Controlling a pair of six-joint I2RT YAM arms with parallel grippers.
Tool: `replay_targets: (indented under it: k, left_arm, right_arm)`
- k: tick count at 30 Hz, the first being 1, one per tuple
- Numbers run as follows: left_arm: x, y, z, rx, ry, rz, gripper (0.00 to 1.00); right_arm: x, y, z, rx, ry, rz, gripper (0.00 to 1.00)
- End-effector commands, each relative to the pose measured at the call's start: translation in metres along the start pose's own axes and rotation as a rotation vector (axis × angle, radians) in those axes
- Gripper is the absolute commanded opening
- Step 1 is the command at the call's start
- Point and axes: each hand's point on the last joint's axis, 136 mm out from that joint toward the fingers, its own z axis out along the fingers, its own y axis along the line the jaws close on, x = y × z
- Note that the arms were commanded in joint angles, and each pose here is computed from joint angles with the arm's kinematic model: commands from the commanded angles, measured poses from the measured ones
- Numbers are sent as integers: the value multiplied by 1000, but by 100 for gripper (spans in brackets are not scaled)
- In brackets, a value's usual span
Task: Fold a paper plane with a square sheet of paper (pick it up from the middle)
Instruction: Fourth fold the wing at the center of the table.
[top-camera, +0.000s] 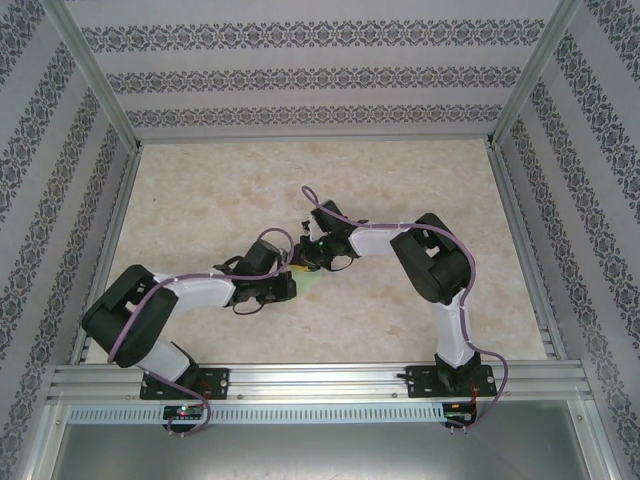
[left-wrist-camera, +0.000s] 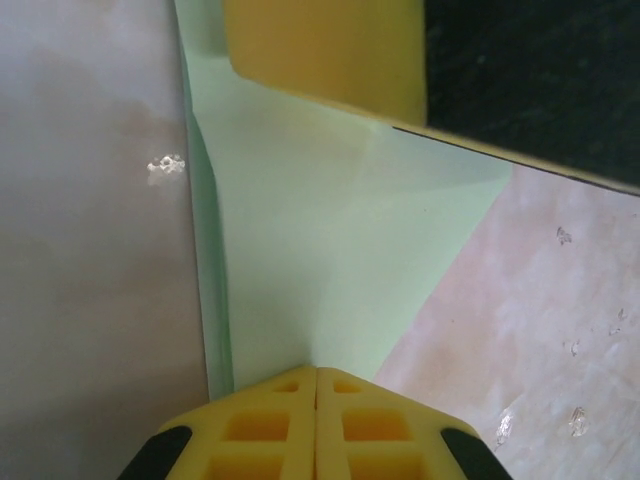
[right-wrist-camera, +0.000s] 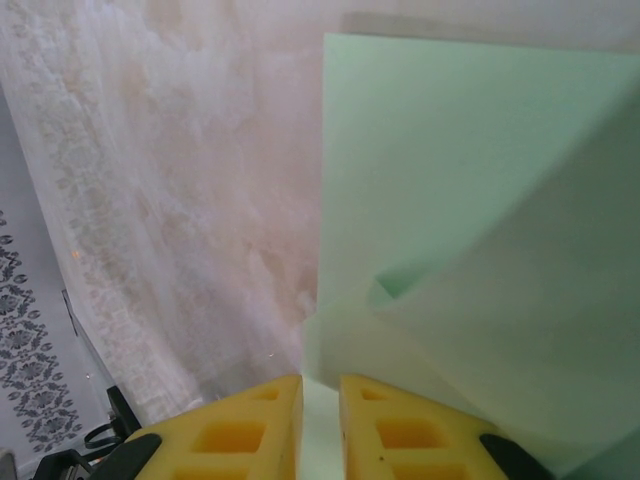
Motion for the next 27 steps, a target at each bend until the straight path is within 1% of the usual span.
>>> replay_targets:
  k: [1, 6, 9, 13, 17, 23, 27]
  left_arm:
    - [28, 48, 2, -147, 52, -48, 7]
    - [29, 53, 0, -176, 49, -45, 4]
    - [29, 54, 0, -181, 50, -55, 3]
    - [29, 53, 1, -179, 53, -55, 1]
    - [28, 50, 2, -166, 54, -55, 1]
    - [28, 50, 2, -170, 57, -50, 0]
    - [27, 50, 1, -169, 56, -51, 0]
  right_arm:
    - [-4, -33, 1, 98, -44, 52, 18]
    - [-23, 1, -29, 6, -121, 12, 20]
    - [-32, 9, -54, -14, -183, 1, 21]
    - [-27, 15, -71, -33, -197, -27, 20]
    - [-11, 16, -66, -37, -165, -38, 18]
    - [17, 21, -43, -24, -89, -64, 11]
    - [30, 25, -26, -30, -45, -80, 9]
